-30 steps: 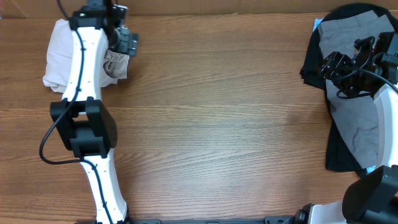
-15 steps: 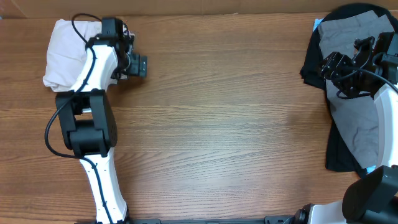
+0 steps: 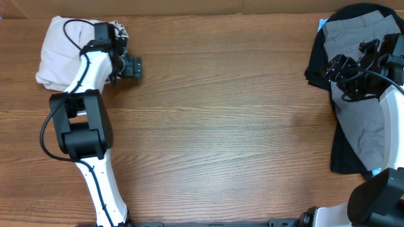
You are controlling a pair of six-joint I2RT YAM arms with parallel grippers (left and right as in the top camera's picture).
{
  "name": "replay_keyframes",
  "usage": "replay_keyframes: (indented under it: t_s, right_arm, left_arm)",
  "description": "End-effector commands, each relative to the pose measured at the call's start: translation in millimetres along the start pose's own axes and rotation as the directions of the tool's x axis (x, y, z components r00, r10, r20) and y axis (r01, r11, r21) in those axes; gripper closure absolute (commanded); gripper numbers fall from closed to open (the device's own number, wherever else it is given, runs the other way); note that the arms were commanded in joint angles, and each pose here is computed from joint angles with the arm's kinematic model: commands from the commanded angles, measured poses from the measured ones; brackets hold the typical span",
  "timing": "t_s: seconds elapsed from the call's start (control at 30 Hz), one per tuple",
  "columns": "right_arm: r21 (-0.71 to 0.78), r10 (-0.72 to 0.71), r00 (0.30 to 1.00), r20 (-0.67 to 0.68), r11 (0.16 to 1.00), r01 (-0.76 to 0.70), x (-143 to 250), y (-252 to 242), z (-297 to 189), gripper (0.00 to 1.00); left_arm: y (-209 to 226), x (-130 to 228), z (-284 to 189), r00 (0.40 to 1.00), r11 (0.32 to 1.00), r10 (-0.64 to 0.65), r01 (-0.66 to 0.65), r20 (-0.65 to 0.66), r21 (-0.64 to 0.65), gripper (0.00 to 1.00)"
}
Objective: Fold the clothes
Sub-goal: 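Carry the folded shorts with the left gripper to the table's top-left corner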
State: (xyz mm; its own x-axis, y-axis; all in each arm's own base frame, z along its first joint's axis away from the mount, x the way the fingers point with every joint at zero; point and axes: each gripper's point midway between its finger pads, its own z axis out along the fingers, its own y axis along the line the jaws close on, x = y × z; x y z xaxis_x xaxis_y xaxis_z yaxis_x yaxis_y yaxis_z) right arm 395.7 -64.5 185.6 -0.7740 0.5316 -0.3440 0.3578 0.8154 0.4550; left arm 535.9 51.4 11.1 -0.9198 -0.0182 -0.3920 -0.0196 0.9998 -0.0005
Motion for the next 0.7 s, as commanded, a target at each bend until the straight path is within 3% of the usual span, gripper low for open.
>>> replay_keyframes:
  t_s: [0.0, 0.1, 0.23, 0.4, 0.67]
  right_arm:
    - [0.025, 0.001, 1.0, 0.017, 1.0, -0.002, -3.8, -4.6, -2.9, 0.25]
    - [0.024, -0.001, 1.0, 0.023, 1.0, 0.001, -5.4, -4.1, -2.9, 0.25]
    - [0.023, -0.002, 1.0, 0.024, 1.0, 0.001, -5.6, -4.0, -2.9, 0.25]
    - [0.029, 0.005, 1.0, 0.005, 1.0, -0.005, -0.8, -5.4, -2.9, 0.25]
    - [0.031, 0.006, 1.0, -0.003, 0.999, -0.006, 1.3, -6.0, -2.9, 0.25]
  left_arm:
    - [20.7, 18.5, 11.4, 0.998, 0.999, -0.043, 0.042, -0.045, -0.019, 0.03]
    - [18.2, 18.3, 11.4, 0.998, 0.999, -0.04, 0.039, -0.046, -0.013, 0.02]
    - [1.5, 6.3, 7.2, 1.0, 0.999, 0.007, -0.007, -0.014, 0.039, 0.09]
    - [2.9, -18.3, -1.9, 0.996, 0.997, 0.079, -0.079, 0.051, -0.005, 0.0]
    - [8.2, -37.0, -2.9, 0.989, 0.997, 0.076, -0.074, 0.131, -0.017, 0.0]
